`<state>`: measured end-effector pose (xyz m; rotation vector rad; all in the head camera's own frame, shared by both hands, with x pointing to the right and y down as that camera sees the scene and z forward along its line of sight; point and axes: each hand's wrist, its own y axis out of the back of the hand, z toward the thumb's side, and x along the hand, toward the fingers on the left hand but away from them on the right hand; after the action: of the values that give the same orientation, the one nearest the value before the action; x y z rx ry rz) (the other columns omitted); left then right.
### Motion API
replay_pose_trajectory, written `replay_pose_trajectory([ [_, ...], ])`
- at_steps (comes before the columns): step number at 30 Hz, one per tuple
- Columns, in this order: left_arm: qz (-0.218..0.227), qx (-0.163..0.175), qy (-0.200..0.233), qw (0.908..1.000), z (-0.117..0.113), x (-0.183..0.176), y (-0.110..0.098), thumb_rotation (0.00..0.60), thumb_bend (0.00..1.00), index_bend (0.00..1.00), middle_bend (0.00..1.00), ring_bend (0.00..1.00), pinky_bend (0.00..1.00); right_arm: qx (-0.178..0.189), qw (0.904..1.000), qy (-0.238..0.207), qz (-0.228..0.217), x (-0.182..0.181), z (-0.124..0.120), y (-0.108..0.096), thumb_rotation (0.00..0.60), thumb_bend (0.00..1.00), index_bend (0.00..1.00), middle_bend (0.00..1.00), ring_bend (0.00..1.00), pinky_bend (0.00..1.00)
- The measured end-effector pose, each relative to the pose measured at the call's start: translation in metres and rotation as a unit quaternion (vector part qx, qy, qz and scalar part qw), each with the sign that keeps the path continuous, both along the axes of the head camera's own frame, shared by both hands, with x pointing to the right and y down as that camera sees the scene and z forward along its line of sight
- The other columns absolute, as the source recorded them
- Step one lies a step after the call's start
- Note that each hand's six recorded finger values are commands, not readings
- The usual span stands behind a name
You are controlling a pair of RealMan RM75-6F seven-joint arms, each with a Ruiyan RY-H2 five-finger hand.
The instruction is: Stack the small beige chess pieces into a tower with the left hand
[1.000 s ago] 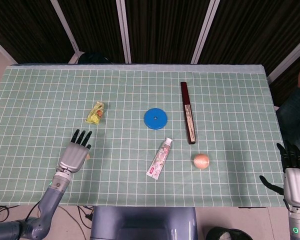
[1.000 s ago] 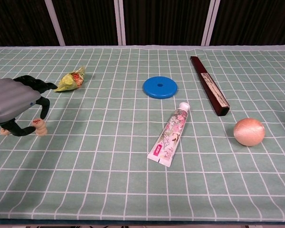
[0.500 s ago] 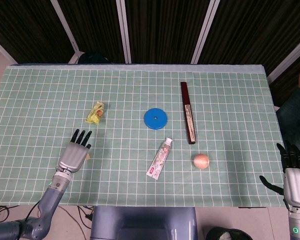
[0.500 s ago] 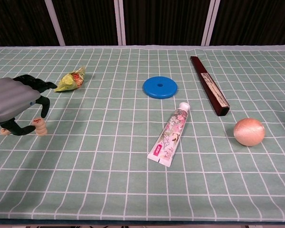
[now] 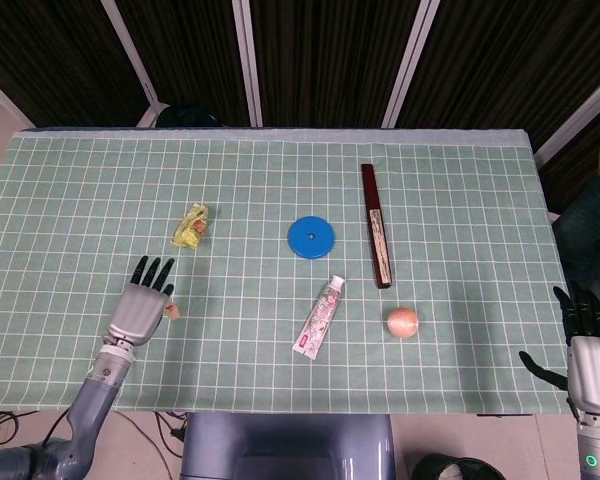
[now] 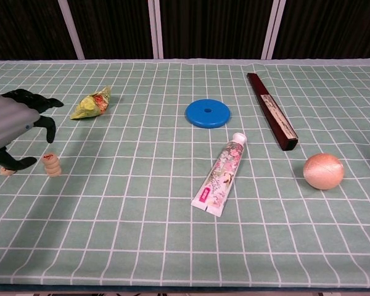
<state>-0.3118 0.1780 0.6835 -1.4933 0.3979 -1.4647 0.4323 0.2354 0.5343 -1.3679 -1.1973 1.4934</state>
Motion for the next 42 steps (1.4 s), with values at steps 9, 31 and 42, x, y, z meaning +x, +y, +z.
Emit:
replay_pose_trajectory([
  [9,-0.039,-0.009,-0.012,0.9991,0.003,-0.036,0.005,0.6,0.31,0.39,0.0,0.0,0.0,0.0,1.0,0.001,-0.001,-0.001,0.0,0.0,0.6,0.23,0.08,0.01,0.0,0.0],
  [31,-0.05,-0.041,-0.025,0.9976,0.033,-0.059,0.018,0.6,0.31,0.44,0.0,0.0,0.0,-0.002,1.0,0.002,0.0,0.0,0.001,0.0,0.6,0.23,0.08,0.01,0.0,0.0],
  [42,-0.048,-0.039,-0.032,0.9976,0.034,-0.06,0.017,0.6,0.31,0.47,0.0,0.0,0.0,-0.002,1.0,0.003,0.0,0.0,0.001,0.0,0.6,0.23,0.08,0.01,0.0,0.0],
])
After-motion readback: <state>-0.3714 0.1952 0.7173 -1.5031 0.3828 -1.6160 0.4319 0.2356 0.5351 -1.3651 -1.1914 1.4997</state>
